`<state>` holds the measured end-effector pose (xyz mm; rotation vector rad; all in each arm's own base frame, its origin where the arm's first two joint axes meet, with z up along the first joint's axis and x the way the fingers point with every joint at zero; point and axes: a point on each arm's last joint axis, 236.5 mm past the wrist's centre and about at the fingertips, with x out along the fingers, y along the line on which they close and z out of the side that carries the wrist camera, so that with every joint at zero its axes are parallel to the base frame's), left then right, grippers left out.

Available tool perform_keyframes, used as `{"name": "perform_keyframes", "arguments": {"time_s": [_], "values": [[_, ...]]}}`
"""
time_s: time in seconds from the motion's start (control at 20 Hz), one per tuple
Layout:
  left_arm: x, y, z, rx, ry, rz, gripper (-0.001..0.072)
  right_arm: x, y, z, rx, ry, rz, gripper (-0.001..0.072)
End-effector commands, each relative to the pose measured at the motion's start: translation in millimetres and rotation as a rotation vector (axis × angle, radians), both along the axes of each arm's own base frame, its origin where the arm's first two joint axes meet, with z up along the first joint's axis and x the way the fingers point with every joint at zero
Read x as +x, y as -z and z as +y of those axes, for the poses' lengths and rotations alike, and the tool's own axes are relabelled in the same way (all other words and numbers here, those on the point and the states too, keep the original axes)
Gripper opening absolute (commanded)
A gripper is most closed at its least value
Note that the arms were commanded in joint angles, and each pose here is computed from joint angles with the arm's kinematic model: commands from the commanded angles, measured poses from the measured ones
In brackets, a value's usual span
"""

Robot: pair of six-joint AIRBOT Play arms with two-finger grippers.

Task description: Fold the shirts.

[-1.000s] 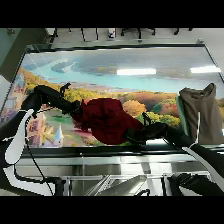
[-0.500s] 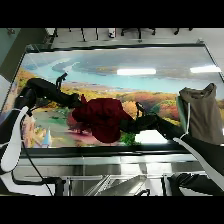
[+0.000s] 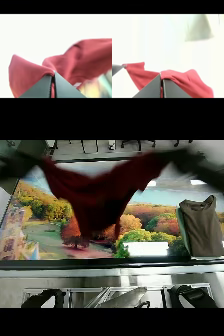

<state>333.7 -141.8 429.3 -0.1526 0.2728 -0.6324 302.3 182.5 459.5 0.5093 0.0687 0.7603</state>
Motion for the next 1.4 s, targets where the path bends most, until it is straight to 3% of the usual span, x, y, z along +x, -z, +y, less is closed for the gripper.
{"name": "perform_keyframes", "arguments": {"time_s": [0.0,0.15,0.3,0.55,0.8,1.0,1.2,1.25,1.3,1.35], "values": [[-137.8,-161.4,13.8,-0.094,-0.070,-0.525,0.0017,-148.8,-145.0,-45.7,-0.056,0.149,-0.484,0.0015],[-196.9,-197.6,21.0,-0.144,-0.094,-0.688,0.0016,-188.8,-167.3,-50.1,-0.048,0.158,-0.574,0.0016],[-183.8,-191.9,37.2,-0.171,-0.170,-0.693,0.0016,-162.5,-151.0,-45.7,-0.097,0.155,-0.506,0.0015],[-30.4,-71.3,31.0,-0.109,-0.165,-0.278,0.0017,-36.6,-44.1,-16.8,-0.253,0.040,-0.081,0.0015],[136.1,121.3,18.3,-0.099,-0.173,0.210,0.0016,118.2,141.0,-30.8,-0.401,0.105,0.416,0.0015],[209.7,240.0,-31.2,-0.063,-0.110,0.419,0.0016,198.4,296.3,-55.1,-0.505,0.180,0.729,0.0015],[234.6,321.8,-65.2,-0.027,-0.048,0.579,0.0019,220.9,386.9,-59.1,-0.540,0.156,0.895,0.0015],[234.3,334.7,-67.1,-0.022,-0.036,0.624,0.0209,222.8,397.8,-61.3,-0.548,0.155,0.913,0.0015],[233.7,342.7,-62.1,-0.024,-0.034,0.670,0.0589,224.5,405.9,-65.7,-0.557,0.157,0.925,0.0015],[232.0,345.9,-53.0,-0.044,-0.048,0.724,0.0695,226.0,410.8,-73.0,-0.565,0.170,0.933,0.0015]]}}
